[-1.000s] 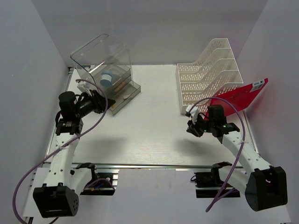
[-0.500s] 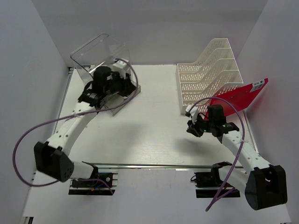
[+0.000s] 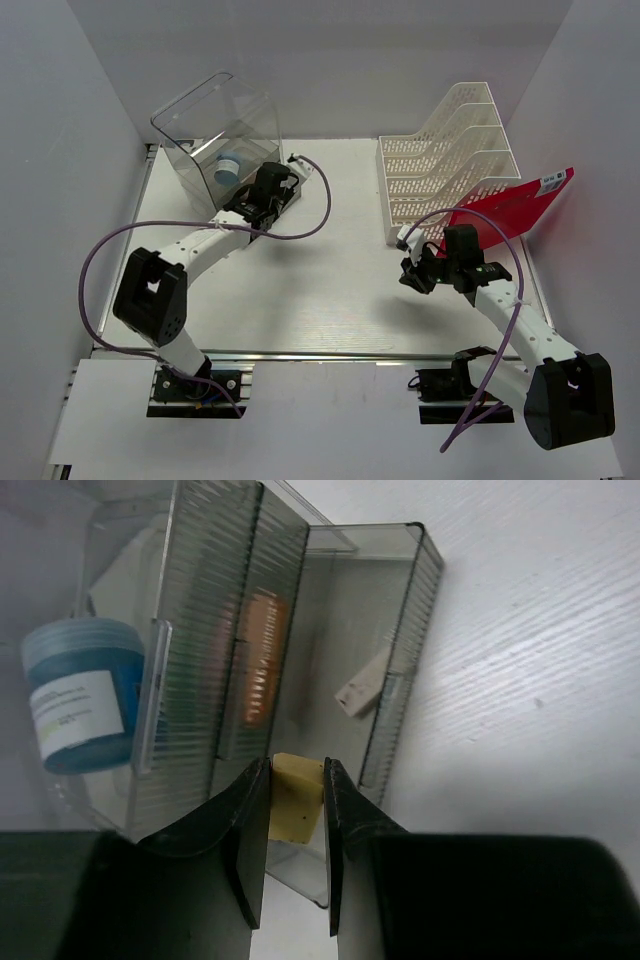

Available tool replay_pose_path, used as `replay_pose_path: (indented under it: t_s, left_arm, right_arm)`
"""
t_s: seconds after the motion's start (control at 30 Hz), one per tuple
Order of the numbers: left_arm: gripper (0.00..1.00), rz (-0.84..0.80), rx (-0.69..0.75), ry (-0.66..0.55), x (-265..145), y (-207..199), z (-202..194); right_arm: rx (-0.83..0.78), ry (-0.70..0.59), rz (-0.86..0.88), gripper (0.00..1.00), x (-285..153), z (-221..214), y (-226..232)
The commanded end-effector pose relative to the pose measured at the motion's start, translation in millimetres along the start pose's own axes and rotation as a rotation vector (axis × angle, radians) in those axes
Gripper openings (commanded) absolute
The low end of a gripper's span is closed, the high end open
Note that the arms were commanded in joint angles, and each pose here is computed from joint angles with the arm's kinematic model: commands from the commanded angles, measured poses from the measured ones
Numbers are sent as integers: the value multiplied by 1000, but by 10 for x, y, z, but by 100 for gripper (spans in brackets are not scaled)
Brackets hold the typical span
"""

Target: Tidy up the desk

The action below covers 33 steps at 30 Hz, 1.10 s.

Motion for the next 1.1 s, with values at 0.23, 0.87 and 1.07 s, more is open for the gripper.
replay_pose_path:
  t_s: [0.23, 0.87, 1.07]
  left_arm:
    - [2, 120, 155, 11, 260, 127, -29]
    - [65, 205, 137, 187, 481, -9, -461]
    - [70, 216, 80, 100, 325, 123, -193]
  right_arm:
    - [-25, -14, -4, 23, -27, 41, -6]
    - [-20, -11, -17, 24, -39, 26, -32]
    - [-13, -10, -18, 24, -40, 16, -46]
Point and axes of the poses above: each gripper's point midway between its finger pads, its own x axis out along the fingers, its own y axis along the line the jaws close on, z = x × y, the point moved 2 cm from there along -x, back along the fingers, and after that the axes turned 10 degrees about x, right-handed, at the moved point
